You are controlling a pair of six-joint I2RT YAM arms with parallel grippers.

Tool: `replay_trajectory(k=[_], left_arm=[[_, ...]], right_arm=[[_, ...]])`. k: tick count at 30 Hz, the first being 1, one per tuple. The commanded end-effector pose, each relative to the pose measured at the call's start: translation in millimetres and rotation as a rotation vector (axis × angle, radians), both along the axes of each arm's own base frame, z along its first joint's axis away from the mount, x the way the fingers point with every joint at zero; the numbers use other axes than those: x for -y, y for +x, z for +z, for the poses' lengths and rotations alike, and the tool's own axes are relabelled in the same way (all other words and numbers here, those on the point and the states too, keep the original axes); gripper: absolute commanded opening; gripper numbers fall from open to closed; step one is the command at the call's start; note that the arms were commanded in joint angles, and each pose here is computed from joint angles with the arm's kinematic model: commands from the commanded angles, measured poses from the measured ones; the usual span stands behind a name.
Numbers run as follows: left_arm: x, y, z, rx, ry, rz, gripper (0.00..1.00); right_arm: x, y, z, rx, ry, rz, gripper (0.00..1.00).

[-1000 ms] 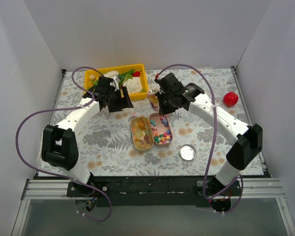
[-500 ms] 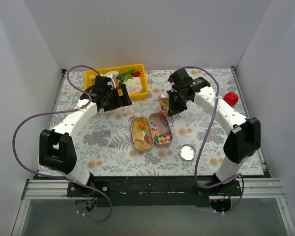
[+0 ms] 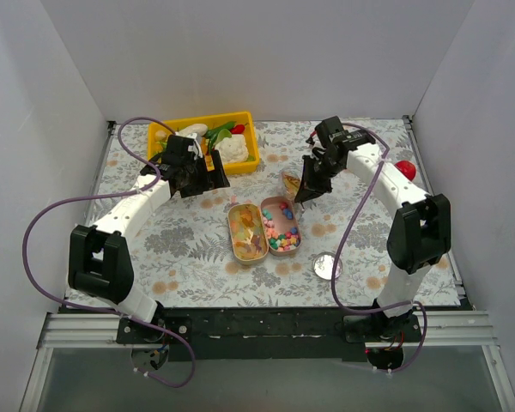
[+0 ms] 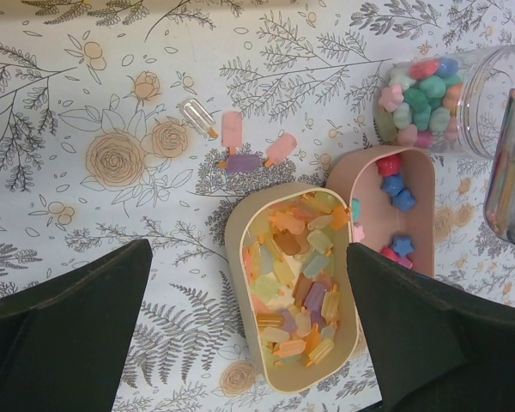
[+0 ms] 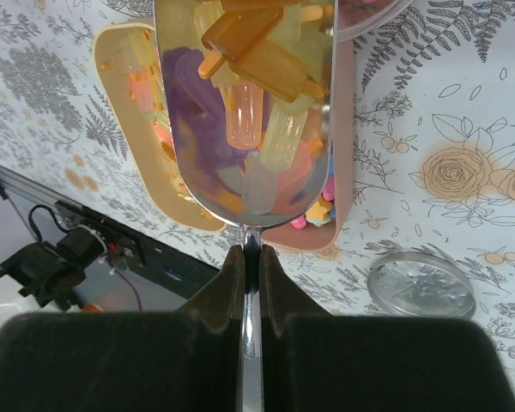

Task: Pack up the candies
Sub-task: Place the fake candies in the packing bottle.

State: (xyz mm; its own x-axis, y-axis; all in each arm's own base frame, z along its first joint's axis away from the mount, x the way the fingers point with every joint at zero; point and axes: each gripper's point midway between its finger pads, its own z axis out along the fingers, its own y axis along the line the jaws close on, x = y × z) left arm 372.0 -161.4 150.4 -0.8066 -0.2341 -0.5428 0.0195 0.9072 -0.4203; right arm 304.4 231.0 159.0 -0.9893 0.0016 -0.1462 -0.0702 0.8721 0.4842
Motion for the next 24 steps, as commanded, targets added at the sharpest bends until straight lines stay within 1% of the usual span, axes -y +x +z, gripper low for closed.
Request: replay_trajectory(k=[1, 6, 14, 24], left_arm=[[-5.5, 2.3, 6.8, 0.029, 0.014, 0.013, 0.98], [-5.3, 2.7, 6.9, 0.028, 0.012, 0.015, 0.98], [-6.6, 2.8, 8.5, 0.032, 0.012, 0.027, 0.98], [-7.8, 0.7, 7.4, 0.032, 0.01, 0.035, 0.98]], right_arm=[[-13.6, -1.0, 16.5, -0.057, 0.128, -0.003, 0.01], [-18.6, 0.2, 16.9, -0.119, 0.197, -0.018, 0.01], [-13.7, -2.7, 15.9, -0.256, 0.291, -0.111, 0.01], [-16.4, 4.0, 25.4, -0.309, 0.413, -0.158, 0.01]])
